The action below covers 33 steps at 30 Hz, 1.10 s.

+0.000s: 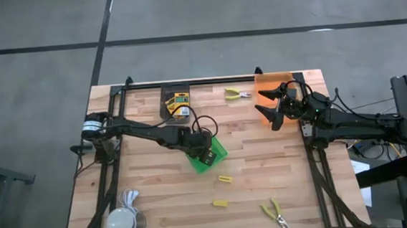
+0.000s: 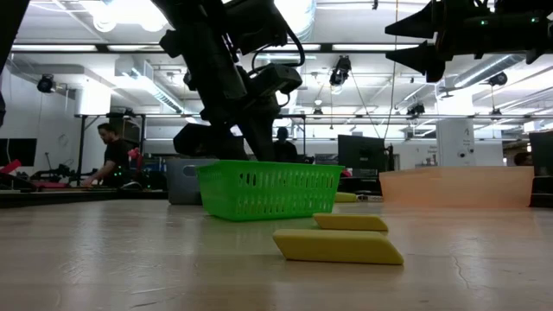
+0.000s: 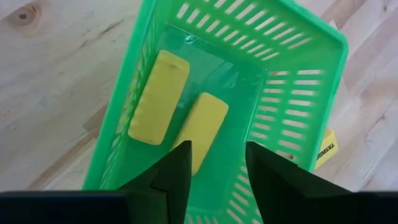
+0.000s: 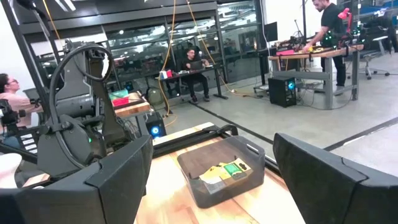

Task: Pick & Place School Supplies
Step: Put the yellow eraser into the green bin

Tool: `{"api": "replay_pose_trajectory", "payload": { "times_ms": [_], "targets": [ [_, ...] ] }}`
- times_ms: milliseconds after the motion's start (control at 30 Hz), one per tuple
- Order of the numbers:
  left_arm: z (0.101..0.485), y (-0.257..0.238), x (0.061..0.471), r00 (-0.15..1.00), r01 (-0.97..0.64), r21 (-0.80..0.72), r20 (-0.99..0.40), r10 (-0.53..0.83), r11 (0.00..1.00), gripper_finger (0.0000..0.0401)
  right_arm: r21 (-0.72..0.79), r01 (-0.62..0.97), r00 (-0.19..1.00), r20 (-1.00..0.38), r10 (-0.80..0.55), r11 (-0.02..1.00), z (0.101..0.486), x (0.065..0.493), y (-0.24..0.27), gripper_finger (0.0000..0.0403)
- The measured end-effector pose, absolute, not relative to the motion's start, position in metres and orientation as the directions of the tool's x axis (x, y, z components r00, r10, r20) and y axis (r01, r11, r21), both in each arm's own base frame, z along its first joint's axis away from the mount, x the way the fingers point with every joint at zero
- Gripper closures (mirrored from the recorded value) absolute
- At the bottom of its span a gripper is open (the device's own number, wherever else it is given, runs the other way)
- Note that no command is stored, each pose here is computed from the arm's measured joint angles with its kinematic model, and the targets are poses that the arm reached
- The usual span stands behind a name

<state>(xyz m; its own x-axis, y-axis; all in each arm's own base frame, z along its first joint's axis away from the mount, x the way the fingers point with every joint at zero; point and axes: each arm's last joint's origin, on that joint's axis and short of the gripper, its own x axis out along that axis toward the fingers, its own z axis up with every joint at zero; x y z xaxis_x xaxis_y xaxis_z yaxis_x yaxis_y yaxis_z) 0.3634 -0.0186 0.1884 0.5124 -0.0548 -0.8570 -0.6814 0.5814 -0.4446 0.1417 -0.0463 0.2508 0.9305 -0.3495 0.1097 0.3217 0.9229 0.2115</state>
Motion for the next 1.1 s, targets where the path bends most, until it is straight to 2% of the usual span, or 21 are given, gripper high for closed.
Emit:
{"api": "replay_pose_trajectory", "payload": {
  "times_ms": [200,467,600,933,1100],
  "targets": [
    [0.202,-0.018,0.367,0.547,-0.640,-0.444,-0.837,-0.035,0.627,0.0245,0.211,0.322,0.930,0.110,-0.350,0.923,0.251,0.142,-0.046,0.0076],
    [0.272,-0.015,0.359,0.703,-0.555,-0.357,-0.685,0.194,0.751,0.0245,0.211,0.322,0.930,0.109,-0.350,0.923,0.251,0.142,-0.046,0.0076],
    [0.296,-0.018,0.353,0.755,-0.485,-0.317,-0.622,0.207,0.815,0.0245,0.211,0.321,0.931,0.109,-0.349,0.923,0.251,0.142,-0.046,0.0076],
    [0.292,-0.045,0.350,0.769,-0.405,-0.284,-0.619,0.156,0.869,0.0245,0.211,0.322,0.930,0.110,-0.350,0.923,0.251,0.142,-0.046,0.0076],
    [0.290,-0.078,0.346,0.805,-0.353,-0.165,-0.556,0.209,0.921,0.0245,0.211,0.322,0.930,0.110,-0.350,0.923,0.251,0.142,-0.046,0.0076]
  ]
}}
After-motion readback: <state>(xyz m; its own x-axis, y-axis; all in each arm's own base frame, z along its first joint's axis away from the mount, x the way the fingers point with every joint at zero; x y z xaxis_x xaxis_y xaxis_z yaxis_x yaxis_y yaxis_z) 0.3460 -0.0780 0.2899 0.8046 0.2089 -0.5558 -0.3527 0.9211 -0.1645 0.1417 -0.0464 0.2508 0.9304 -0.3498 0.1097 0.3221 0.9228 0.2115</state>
